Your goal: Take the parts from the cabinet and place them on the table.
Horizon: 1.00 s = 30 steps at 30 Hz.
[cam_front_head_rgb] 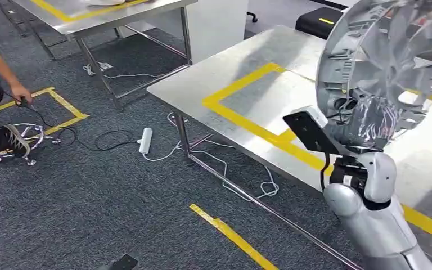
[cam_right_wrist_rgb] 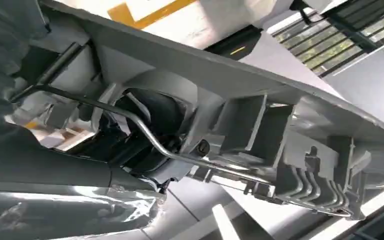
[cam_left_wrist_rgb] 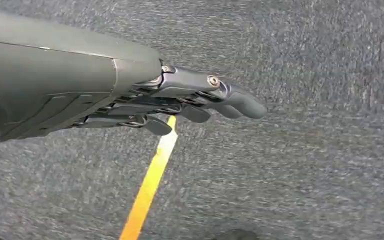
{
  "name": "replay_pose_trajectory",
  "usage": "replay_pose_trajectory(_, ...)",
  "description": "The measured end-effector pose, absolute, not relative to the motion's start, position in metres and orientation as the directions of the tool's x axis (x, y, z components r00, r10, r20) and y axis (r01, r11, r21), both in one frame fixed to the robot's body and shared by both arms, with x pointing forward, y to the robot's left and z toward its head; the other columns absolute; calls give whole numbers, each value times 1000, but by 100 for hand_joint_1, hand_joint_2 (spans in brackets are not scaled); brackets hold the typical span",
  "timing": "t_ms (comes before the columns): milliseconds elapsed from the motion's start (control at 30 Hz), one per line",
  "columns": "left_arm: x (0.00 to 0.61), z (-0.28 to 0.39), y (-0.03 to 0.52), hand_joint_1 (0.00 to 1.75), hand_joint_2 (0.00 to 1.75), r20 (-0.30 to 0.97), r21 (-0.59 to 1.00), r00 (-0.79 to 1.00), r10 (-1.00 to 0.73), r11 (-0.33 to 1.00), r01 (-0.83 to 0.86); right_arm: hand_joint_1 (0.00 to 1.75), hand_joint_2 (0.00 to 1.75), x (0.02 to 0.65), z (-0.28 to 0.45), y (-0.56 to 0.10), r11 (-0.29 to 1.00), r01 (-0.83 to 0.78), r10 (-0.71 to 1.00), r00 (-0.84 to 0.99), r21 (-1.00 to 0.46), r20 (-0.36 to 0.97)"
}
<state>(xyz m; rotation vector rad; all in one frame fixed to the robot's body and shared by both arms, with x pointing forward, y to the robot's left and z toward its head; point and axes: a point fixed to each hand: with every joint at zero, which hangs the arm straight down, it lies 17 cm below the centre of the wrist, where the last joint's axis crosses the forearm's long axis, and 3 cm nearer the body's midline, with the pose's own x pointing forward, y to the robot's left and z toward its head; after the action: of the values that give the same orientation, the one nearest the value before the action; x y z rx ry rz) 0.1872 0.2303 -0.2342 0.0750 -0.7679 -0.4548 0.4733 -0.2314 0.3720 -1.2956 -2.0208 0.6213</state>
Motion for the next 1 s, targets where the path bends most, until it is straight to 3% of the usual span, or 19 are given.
replay_pose_trajectory(533, 190, -234, 223, 0, 175, 643, 225, 621, -448, 886, 406, 164, 175, 534, 357, -278, 112, 581, 994, -47, -806, 104)
replay_pose_trajectory(1000, 191, -235, 223, 0, 175, 636, 228, 628, -449, 887, 403, 164, 175, 545, 331, -331, 5, 530, 994, 90, -848, 62)
